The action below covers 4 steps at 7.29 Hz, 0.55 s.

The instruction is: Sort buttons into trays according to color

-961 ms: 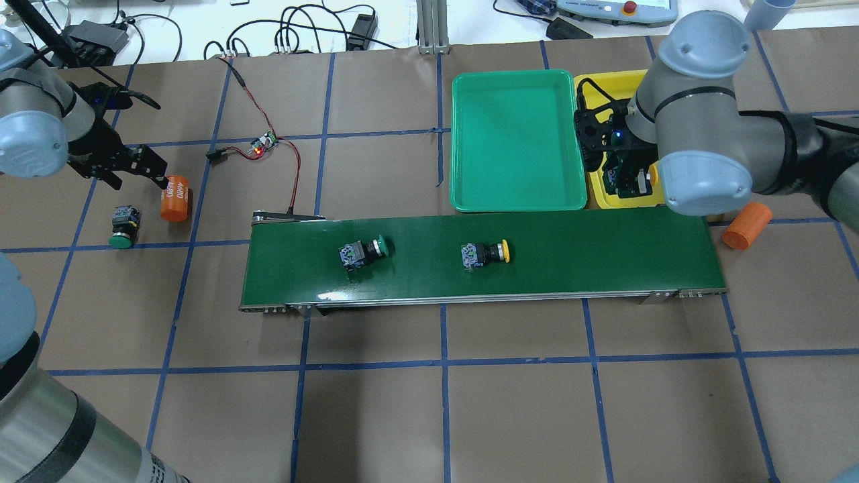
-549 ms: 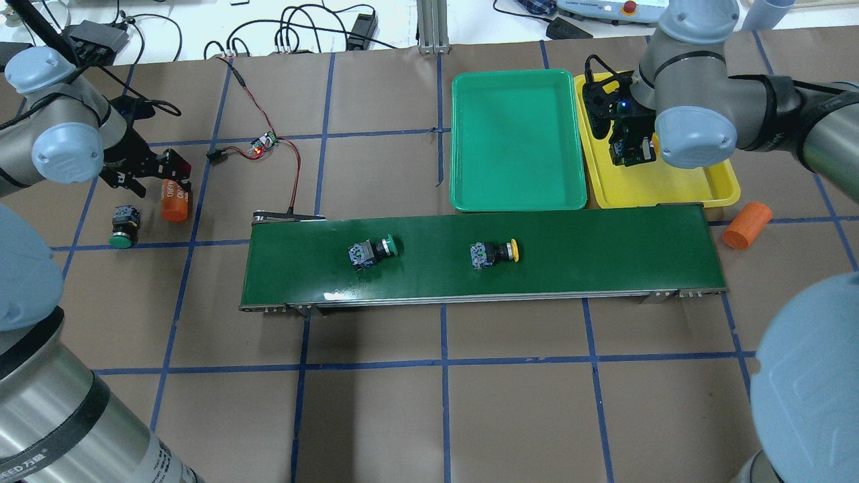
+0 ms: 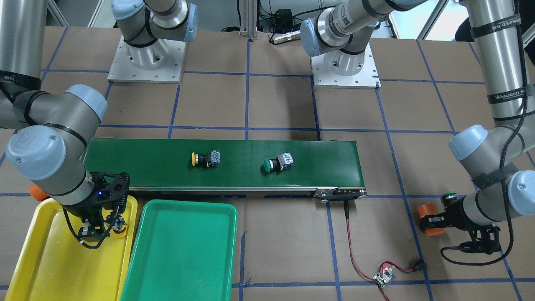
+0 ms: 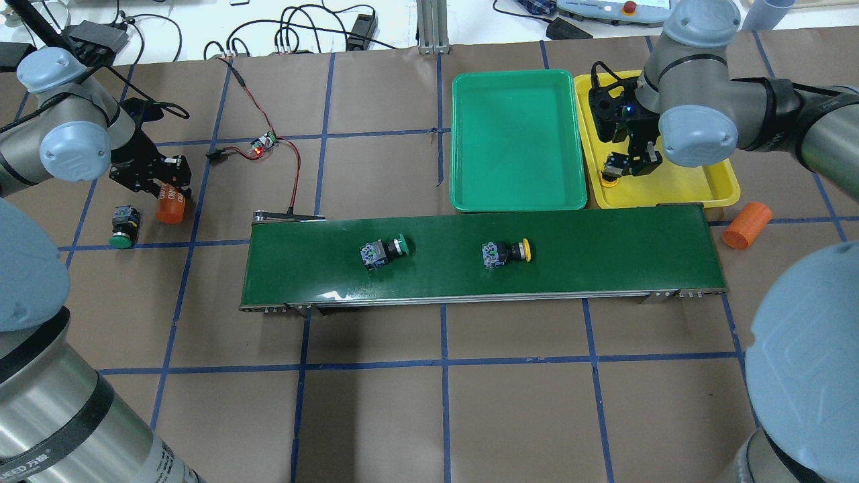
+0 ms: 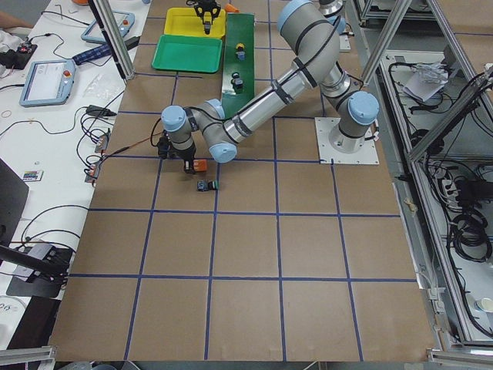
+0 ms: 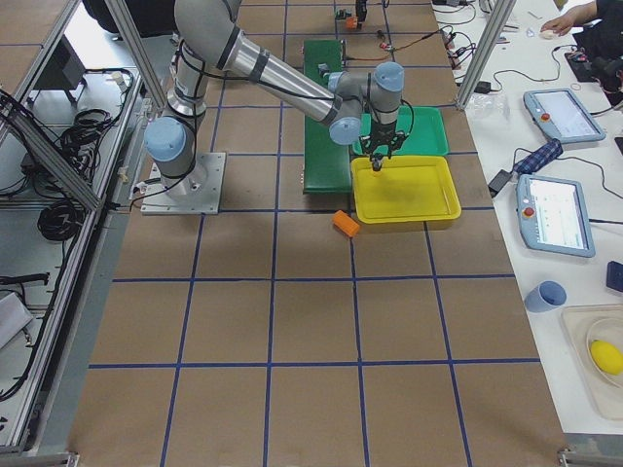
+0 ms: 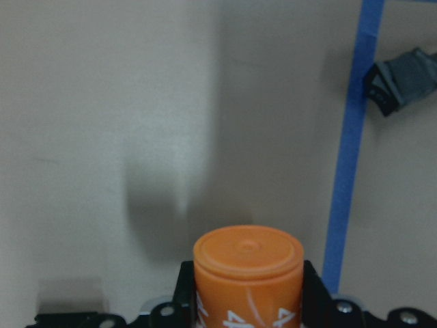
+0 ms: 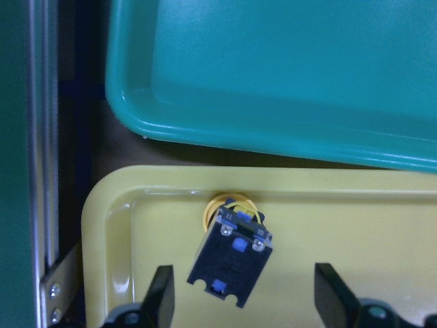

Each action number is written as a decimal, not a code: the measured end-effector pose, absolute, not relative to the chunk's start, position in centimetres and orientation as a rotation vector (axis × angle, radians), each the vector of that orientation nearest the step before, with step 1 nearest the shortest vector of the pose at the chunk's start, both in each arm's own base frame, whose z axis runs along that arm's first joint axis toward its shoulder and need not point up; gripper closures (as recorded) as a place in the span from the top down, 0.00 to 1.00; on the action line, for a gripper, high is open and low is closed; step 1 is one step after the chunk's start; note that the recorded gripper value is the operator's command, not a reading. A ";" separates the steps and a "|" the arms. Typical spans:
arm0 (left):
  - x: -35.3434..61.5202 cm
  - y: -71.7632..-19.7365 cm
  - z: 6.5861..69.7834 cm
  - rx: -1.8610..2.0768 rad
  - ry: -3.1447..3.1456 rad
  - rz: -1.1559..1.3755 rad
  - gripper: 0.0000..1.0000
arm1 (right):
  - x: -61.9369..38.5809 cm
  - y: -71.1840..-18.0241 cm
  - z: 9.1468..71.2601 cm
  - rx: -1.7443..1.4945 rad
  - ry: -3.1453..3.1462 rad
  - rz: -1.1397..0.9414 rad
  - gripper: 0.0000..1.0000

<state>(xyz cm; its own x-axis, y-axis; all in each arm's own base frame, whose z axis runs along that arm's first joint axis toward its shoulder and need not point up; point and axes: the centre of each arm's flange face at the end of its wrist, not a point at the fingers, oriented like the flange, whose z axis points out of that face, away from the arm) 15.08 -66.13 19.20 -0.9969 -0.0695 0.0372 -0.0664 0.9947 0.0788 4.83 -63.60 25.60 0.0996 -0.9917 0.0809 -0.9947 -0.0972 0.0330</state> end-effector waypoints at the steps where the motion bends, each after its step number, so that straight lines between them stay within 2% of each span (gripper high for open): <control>1: 14.3 -65.6 20.5 0.048 -3.094 -0.134 0.00 | 5.1 -62.7 27.0 2.285 -2.070 0.039 1.00; 4: 1.5 -60.8 24.7 -0.575 -3.046 -0.154 0.00 | 6.2 -58.3 32.9 2.294 -2.175 -0.018 1.00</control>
